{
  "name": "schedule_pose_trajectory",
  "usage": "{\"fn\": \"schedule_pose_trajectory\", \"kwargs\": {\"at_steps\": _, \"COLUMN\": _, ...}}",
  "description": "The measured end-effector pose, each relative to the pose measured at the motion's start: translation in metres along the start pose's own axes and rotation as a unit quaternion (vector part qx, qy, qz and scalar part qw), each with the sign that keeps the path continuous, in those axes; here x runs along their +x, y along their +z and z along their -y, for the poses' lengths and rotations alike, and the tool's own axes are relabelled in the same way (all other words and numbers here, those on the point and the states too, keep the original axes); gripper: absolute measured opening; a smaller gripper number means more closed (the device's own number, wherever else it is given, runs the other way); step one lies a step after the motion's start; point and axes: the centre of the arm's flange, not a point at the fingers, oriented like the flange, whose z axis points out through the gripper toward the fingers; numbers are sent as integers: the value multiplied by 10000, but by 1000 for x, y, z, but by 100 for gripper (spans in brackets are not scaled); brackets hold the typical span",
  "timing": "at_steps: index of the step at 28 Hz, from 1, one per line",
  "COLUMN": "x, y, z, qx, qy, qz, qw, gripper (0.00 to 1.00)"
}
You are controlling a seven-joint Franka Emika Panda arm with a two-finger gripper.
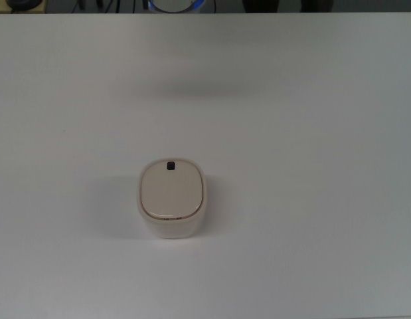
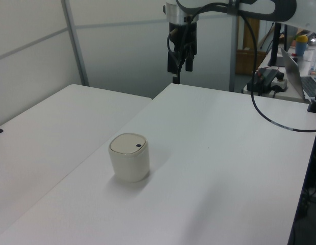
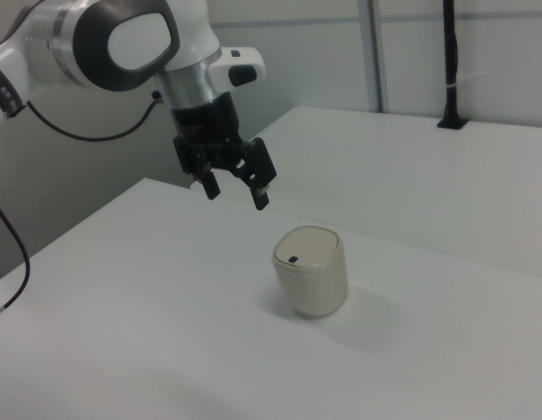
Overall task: Open the trash can
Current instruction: 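Move the gripper toward the cream trash can above the table, then lower the gripper onto the lid button of the trash can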
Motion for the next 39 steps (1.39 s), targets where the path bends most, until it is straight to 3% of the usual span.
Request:
{"fn": "schedule_pose_trajectory", "kwargs": {"at_steps": 5, "x": 0, "y": 0, "z": 2, "qx": 3, "qy": -15, "qz": 2, "qw": 10000, "gripper": 94}}
{"fn": "schedule_pose_trajectory", "kwargs": {"at_steps": 13, "x": 1, "y": 0, "z": 8, "qx": 11, "qy": -76, "qz": 2, "qw": 10000, "gripper": 58}}
{"fn": "schedule_pose_trajectory", "kwargs": {"at_steps": 28, "x": 3, "y": 3, "z": 14, "qx": 20, "qy": -127, "qz": 25, "qw": 9999, "gripper": 2}}
{"fn": "schedule_pose_trajectory", "kwargs": {"at_steps": 39, "x": 18, "y": 23, "z": 25, "qx": 23, "qy": -229, "qz": 56, "qw": 9997, "gripper": 1}}
